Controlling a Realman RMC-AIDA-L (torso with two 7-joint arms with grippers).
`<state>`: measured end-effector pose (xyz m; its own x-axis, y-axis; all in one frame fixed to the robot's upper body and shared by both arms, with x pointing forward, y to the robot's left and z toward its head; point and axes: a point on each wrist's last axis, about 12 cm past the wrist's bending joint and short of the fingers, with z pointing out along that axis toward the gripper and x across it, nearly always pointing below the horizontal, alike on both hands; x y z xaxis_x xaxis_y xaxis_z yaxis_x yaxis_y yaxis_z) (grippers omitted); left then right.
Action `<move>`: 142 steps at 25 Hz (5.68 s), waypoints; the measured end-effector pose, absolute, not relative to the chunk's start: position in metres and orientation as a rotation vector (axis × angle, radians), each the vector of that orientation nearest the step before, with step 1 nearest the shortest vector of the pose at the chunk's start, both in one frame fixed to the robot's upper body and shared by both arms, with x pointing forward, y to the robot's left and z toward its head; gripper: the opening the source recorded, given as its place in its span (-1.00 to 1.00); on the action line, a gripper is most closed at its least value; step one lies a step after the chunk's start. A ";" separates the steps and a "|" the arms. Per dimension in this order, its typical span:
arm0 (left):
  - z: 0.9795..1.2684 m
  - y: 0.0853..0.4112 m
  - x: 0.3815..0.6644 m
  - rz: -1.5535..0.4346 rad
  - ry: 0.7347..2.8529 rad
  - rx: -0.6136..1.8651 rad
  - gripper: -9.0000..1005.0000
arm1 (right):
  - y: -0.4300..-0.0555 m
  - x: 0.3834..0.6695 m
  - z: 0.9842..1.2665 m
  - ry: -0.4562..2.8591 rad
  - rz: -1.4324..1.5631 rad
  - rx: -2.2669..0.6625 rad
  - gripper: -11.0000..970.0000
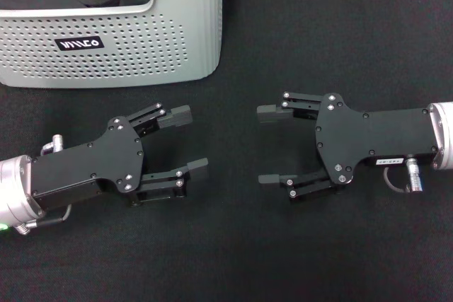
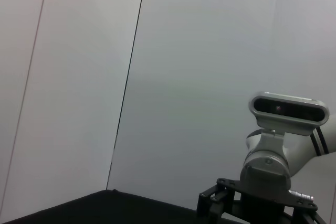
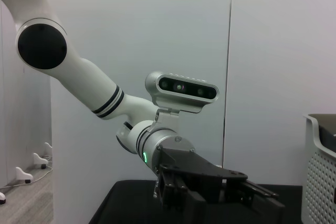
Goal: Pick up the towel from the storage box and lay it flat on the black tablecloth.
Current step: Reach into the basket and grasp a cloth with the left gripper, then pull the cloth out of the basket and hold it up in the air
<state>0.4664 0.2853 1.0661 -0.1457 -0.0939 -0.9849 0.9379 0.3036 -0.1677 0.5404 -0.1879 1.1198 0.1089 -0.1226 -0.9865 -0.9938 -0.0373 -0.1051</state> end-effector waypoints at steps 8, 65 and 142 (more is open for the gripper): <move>1.066 0.284 0.466 -1.117 1.403 0.843 0.71 | -0.190 0.539 1.118 1.209 1.094 -1.367 0.80; 1.088 0.287 0.564 -0.164 1.204 0.514 -0.54 | -0.215 0.516 1.104 1.252 1.124 -1.254 0.64; 1.127 0.216 0.480 -0.811 0.583 0.551 -0.97 | -0.190 0.504 1.080 1.168 1.000 -0.798 0.23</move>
